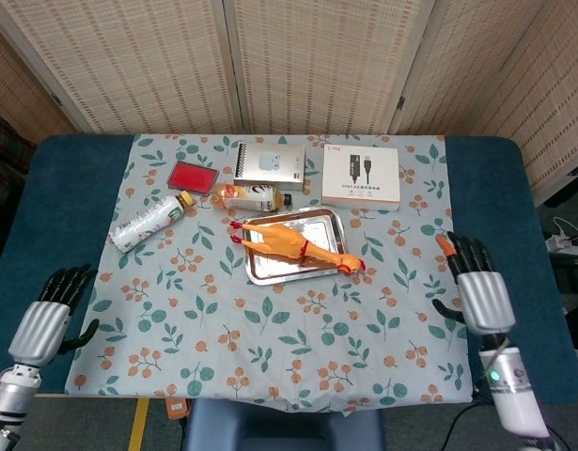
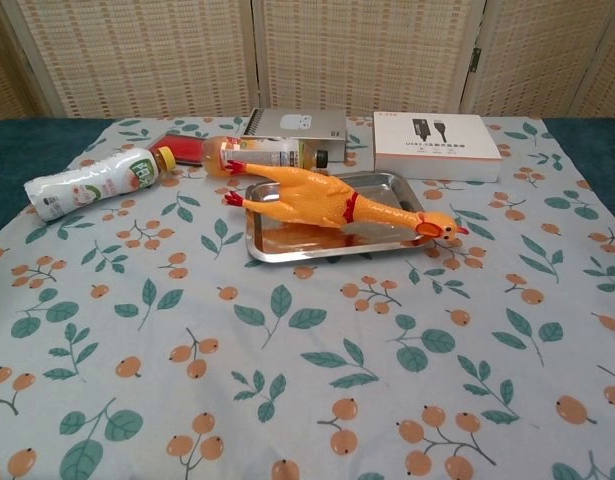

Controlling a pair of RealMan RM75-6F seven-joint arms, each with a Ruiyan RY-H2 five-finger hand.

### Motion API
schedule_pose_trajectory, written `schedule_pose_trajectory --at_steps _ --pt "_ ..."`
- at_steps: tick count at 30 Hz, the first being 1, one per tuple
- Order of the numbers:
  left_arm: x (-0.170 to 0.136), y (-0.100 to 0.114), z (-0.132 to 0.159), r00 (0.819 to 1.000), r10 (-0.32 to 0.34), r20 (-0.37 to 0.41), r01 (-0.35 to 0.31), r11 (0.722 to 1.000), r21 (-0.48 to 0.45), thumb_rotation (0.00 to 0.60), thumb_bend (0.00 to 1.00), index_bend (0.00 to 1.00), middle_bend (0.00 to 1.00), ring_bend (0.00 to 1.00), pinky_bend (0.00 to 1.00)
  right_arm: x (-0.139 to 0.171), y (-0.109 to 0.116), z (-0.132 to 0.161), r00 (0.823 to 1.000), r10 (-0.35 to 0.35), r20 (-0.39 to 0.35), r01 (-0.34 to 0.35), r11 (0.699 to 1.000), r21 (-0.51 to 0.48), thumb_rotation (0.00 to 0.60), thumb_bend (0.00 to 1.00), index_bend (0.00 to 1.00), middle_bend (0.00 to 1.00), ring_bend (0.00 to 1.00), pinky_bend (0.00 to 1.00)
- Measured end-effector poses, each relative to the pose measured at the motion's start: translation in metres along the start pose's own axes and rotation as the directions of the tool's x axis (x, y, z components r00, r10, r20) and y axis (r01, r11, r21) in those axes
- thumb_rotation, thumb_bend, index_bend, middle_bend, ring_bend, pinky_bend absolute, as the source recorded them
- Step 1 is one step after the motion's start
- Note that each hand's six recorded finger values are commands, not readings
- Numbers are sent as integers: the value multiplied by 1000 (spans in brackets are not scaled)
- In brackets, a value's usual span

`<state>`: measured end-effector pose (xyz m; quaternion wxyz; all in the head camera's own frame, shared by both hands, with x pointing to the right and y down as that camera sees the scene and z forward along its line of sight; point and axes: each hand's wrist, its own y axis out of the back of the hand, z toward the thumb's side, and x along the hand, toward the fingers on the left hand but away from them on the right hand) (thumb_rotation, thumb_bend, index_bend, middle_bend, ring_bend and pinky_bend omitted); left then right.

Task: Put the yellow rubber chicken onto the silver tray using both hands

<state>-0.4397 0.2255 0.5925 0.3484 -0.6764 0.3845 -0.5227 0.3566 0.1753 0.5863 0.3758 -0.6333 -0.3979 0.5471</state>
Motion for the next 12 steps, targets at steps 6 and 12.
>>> schedule_pose_trajectory --at_steps 6,12 --pt "-35 6 -12 998 62 -14 -62 997 42 600 401 0 0 0 0 76 15 -54 988 -51 144 41 997 72 600 123 0 0 0 0" --pt "-50 9 -3 998 52 27 -53 998 16 600 401 0 0 0 0 88 25 -61 992 -15 126 13 1000 20 600 123 0 0 0 0"
